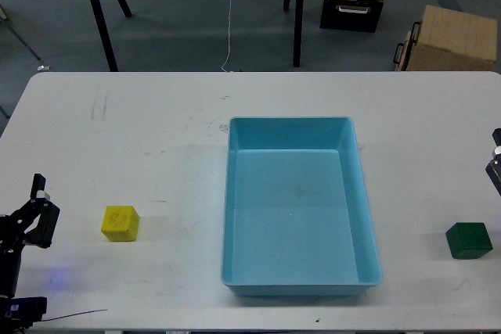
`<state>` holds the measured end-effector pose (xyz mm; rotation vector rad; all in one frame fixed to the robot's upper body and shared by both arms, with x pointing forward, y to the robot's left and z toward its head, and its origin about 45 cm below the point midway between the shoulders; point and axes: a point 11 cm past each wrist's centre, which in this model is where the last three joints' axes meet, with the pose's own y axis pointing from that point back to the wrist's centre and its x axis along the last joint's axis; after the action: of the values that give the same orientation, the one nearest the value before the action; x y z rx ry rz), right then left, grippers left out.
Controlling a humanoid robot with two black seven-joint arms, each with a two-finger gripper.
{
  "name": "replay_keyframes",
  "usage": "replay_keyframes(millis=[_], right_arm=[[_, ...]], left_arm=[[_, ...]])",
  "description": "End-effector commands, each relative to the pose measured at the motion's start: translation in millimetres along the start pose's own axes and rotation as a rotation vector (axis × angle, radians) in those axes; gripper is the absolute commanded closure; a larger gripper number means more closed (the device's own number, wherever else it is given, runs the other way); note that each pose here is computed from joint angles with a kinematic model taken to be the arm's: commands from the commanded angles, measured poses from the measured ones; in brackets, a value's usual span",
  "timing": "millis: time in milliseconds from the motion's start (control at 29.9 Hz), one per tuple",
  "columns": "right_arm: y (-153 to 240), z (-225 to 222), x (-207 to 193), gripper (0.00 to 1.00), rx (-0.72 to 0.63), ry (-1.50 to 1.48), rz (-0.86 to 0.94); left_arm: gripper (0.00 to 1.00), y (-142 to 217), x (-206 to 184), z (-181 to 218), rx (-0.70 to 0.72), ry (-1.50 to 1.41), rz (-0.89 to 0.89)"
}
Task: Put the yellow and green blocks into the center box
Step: 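Move the right gripper down toward the dark green cube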
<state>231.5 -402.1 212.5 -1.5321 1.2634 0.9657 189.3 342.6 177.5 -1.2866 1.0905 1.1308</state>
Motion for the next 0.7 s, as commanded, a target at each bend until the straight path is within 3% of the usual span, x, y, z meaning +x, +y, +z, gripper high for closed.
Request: replay_keyframes(millis=[0,167,367,501,668], right_arm=[[2.5,-2.7,-1.1,0.00,0.011,0.002,0.000],[0.7,-12.9,-3.7,0.00,0.032,0.021,0.004],[-5.8,-55.1,-22.8,0.00,0.108,0.120,-0.002],[-43.9,-79.9,-52.8,0.00,-0.026,0.419,0.053],[-99.6,-55.0,-76.6,0.00,-0.343,0.853,0.105]], left_arm=[[0.00,1.9,2.5,-4.2,0.009,0.008,0.010],[0.00,1.9,2.6,-4.6,0.013,0.007,0.010],[0.00,1.1,-1.8,-5.0,0.015,0.006,-0.001],[0.00,-0.8,-3.9,-7.1,0.016,0.012,-0.011],[0.00,1.1,-1.9,-9.9,0.002,0.030,-0.009]])
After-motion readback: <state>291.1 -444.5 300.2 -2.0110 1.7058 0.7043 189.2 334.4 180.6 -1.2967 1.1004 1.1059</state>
